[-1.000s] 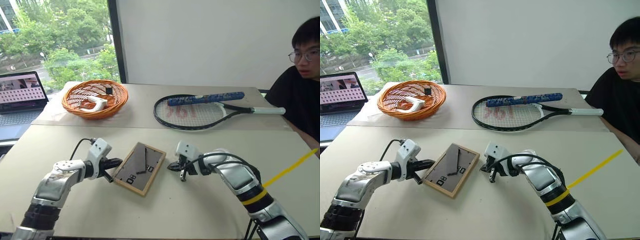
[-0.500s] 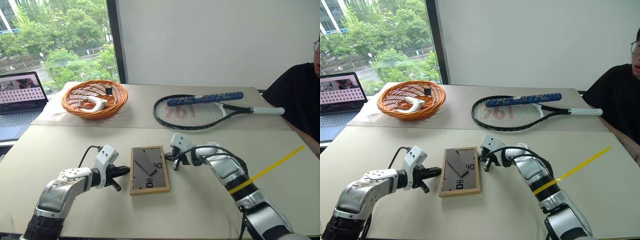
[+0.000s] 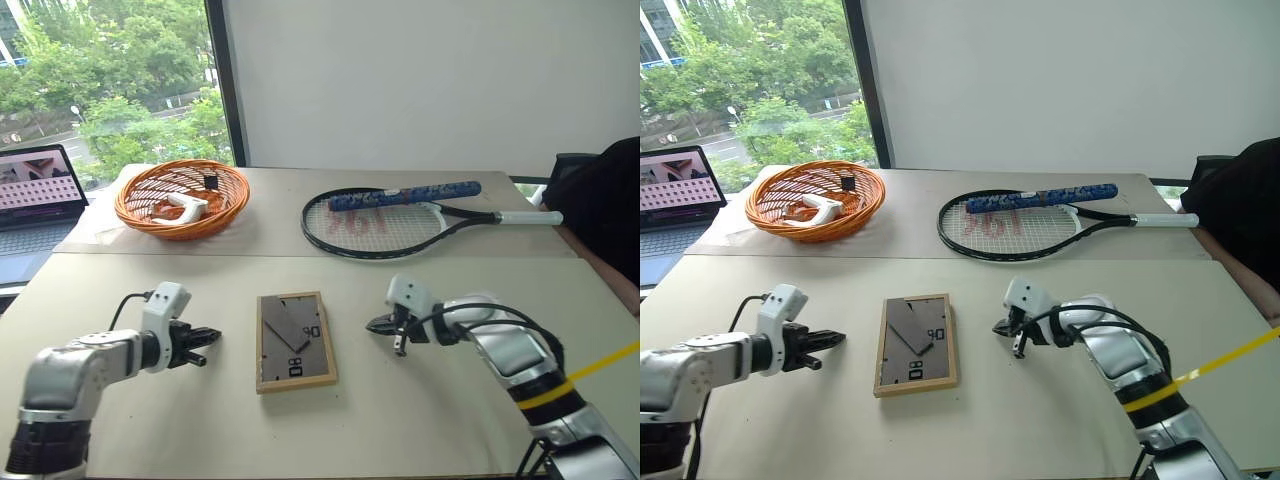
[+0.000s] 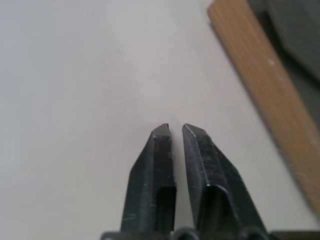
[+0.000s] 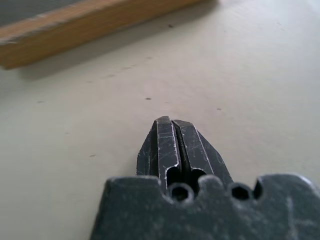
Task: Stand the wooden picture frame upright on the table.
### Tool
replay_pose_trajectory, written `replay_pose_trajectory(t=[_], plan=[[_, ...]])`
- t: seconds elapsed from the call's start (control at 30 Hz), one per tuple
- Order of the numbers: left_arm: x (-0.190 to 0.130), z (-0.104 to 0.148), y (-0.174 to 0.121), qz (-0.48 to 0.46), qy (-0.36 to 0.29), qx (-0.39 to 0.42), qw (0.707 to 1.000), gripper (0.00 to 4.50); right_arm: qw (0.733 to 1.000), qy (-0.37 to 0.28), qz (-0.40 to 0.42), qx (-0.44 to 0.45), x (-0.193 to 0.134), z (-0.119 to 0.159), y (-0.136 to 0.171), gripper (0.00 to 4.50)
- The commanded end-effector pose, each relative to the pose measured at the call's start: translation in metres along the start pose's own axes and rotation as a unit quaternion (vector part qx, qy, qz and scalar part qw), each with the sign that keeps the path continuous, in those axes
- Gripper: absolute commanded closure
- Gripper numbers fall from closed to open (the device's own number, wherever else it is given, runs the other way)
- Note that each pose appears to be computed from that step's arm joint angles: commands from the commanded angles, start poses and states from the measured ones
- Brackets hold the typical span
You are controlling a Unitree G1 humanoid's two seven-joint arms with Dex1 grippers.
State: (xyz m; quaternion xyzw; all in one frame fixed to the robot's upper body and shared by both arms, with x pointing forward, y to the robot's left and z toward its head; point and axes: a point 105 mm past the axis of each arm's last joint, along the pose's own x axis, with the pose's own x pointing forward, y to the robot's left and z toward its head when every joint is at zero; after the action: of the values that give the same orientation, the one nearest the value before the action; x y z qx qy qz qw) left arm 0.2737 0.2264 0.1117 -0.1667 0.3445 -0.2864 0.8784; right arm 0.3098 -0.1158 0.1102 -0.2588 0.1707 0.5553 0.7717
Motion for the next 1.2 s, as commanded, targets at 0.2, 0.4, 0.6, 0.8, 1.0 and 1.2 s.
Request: replay_pose_trajectory(t=[0.2,0.4,0.6,0.8,1.0,1.2], plan=[[0.003,-0.012,-0.038,-0.151,0.012,-0.125,0.98,0.91,0.996,-0.022,-0.001,-0.087,0.01,0.006,0.005,4.5],[0.033,-0.029,-0.052,-0.167,0.034,-0.167,0.971,0.07,0.994,-0.04,0.007,-0.105,0.038,0.009,0.002,4.5],[0.062,-0.04,-0.077,-0.196,0.046,-0.197,0.96,0.07,0.989,-0.083,0.043,-0.11,0.059,0.029,0.019,4.5],[0.061,-0.024,-0.086,-0.217,0.008,-0.237,0.947,0.07,0.99,-0.087,0.048,-0.099,0.064,0.029,0.027,4.5],[0.05,-0.02,-0.083,-0.207,0.007,-0.249,0.946,2.01,0.992,-0.076,0.036,-0.094,0.062,0.024,0.023,4.5],[0.043,-0.014,-0.079,-0.211,0.001,-0.244,0.947,3.35,0.993,-0.073,0.014,-0.092,0.055,0.025,0.01,4.5]])
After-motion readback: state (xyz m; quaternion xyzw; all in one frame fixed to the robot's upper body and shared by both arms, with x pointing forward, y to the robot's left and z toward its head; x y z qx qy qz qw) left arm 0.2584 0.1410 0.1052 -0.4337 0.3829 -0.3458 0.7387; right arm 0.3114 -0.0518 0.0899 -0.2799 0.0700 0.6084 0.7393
